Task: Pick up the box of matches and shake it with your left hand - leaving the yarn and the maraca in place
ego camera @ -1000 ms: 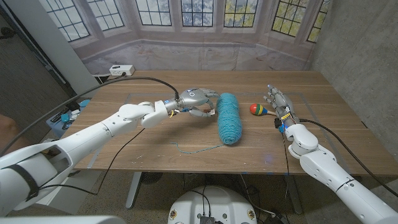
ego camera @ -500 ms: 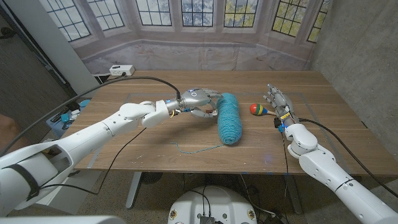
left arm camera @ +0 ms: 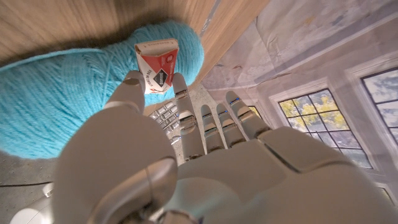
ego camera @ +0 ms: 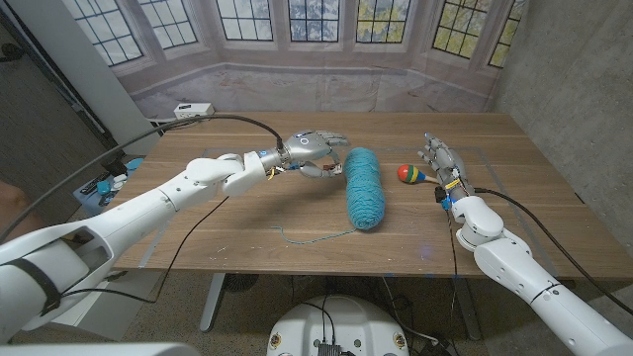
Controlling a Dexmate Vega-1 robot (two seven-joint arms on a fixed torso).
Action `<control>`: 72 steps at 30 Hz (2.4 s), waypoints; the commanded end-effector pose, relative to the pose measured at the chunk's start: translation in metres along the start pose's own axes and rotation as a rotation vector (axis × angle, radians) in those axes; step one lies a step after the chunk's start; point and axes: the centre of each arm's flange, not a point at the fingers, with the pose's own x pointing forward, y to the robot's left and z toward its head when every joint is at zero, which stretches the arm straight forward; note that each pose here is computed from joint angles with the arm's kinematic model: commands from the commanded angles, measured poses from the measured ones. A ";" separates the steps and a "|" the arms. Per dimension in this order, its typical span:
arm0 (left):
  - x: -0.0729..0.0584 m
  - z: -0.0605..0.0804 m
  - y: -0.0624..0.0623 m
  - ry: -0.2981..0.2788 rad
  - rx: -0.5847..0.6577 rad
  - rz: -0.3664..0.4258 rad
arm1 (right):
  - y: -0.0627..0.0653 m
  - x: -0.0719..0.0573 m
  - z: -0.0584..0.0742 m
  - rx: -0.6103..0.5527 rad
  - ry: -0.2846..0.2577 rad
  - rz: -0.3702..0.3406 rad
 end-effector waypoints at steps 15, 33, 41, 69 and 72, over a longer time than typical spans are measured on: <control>-0.012 -0.043 0.019 0.125 0.132 0.016 | -0.003 -0.007 -0.004 0.010 0.002 -0.002; -0.024 -0.082 0.031 0.240 0.212 0.024 | 0.000 -0.006 -0.008 0.014 0.008 0.003; -0.027 -0.097 0.032 0.283 0.234 0.023 | 0.002 -0.006 -0.009 0.015 0.011 0.005; -0.015 -0.095 0.030 0.262 0.197 0.040 | 0.005 0.000 -0.009 0.017 0.010 0.015; -0.012 -0.092 0.030 0.254 0.183 0.046 | 0.006 0.001 -0.008 0.015 0.009 0.018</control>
